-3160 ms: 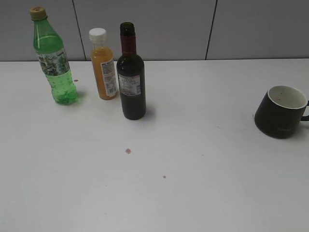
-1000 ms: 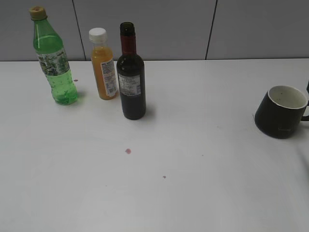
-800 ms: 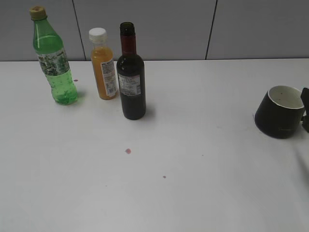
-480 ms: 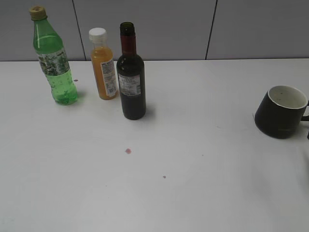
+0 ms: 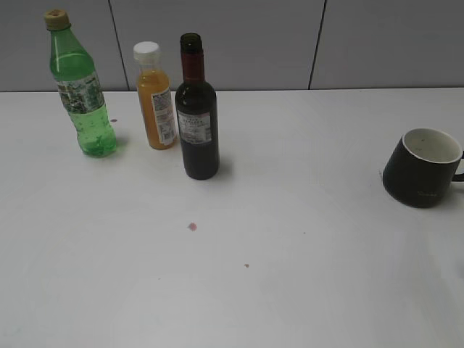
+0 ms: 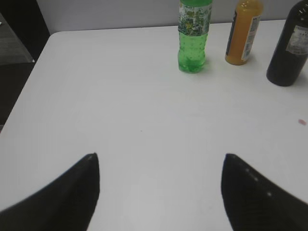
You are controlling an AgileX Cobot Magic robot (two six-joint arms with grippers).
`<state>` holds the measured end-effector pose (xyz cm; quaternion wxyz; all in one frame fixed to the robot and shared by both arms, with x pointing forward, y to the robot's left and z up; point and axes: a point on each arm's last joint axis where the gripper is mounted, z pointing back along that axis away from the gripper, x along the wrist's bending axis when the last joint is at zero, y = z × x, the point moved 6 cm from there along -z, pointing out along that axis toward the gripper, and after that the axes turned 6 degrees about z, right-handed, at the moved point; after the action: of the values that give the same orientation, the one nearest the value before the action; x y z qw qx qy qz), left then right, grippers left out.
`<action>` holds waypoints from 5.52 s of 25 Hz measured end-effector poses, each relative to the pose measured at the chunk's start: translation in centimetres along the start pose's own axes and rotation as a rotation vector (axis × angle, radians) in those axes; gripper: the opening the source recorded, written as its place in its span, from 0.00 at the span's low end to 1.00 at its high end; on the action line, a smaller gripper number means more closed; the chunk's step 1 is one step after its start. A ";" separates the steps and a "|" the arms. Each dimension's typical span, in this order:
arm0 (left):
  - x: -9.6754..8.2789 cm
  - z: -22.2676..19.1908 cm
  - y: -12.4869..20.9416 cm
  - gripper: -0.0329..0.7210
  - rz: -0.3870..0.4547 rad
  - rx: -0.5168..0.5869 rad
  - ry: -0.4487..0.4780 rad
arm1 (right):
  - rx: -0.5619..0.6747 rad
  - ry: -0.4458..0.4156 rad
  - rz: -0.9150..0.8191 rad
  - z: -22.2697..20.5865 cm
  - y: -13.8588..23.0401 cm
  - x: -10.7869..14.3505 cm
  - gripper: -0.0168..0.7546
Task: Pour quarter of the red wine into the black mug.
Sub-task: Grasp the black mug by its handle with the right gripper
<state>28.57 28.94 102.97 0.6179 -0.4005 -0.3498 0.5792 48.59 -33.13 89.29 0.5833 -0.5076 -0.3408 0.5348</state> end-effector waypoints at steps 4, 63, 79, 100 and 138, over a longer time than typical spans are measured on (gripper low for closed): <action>0.0 0.0 0.0 0.82 0.000 0.000 0.000 | 0.106 0.006 0.022 -0.7 2.6 0.2 0.85; 0.0 0.0 0.0 0.82 0.000 0.000 0.000 | 0.000 -0.272 -0.006 -8.2 2.6 -3.4 0.82; 0.0 0.0 0.0 0.82 0.000 0.000 0.000 | 0.030 -0.320 -0.022 -9.9 4.4 -2.9 0.79; 0.0 0.0 0.0 0.82 0.000 0.000 0.000 | -0.026 -0.366 -0.003 -11.6 3.1 -2.1 0.79; 0.0 0.0 0.0 0.82 0.000 0.000 0.000 | -0.136 -0.574 0.086 -17.0 2.5 1.0 0.66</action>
<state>28.57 28.94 102.97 0.6179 -0.4006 -0.3497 0.5792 64.06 -36.29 82.47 0.4048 -0.3874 -0.5050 0.6566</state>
